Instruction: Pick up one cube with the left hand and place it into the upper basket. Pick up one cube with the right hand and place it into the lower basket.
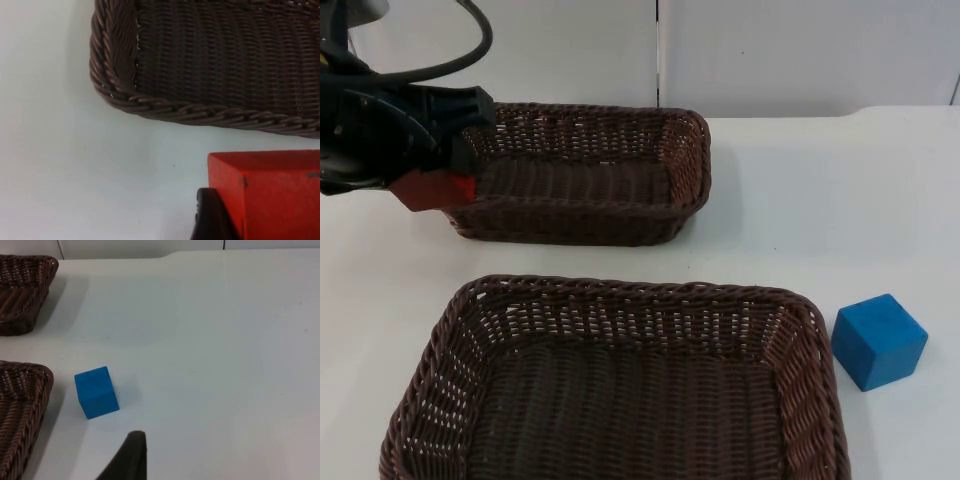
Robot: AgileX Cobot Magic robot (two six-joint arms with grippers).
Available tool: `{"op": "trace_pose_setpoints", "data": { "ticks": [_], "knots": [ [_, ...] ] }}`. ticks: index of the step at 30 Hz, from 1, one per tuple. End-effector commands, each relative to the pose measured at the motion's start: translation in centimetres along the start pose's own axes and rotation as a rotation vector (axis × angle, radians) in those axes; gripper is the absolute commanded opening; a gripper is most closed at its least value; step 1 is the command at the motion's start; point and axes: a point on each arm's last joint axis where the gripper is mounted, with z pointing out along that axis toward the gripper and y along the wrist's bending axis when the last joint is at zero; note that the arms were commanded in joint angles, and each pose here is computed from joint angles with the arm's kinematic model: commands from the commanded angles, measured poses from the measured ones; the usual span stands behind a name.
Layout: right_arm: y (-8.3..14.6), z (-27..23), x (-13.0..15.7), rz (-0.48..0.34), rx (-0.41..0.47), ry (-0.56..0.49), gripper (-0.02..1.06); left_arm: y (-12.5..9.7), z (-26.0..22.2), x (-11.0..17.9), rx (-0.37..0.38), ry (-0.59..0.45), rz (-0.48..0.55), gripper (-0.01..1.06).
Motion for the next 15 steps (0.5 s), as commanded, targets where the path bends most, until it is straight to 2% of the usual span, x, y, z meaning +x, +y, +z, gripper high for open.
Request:
{"op": "trace_pose_setpoints", "data": {
  "ticks": [1,9,15],
  "knots": [
    [0.0,0.0,-0.1,0.0,0.005,-0.008,1.04,-0.3,-0.3,-0.4,0.01,-0.033,0.016,0.0],
    [0.0,0.0,-0.1,0.0,0.005,-0.008,1.04,-1.2,-0.2,-2.5,0.026,-0.054,0.042,0.0],
    [0.0,0.0,-0.1,0.0,0.005,-0.008,1.04,-2.3,1.0,-5.3,0.042,-0.056,0.096,0.0]
  ]
}}
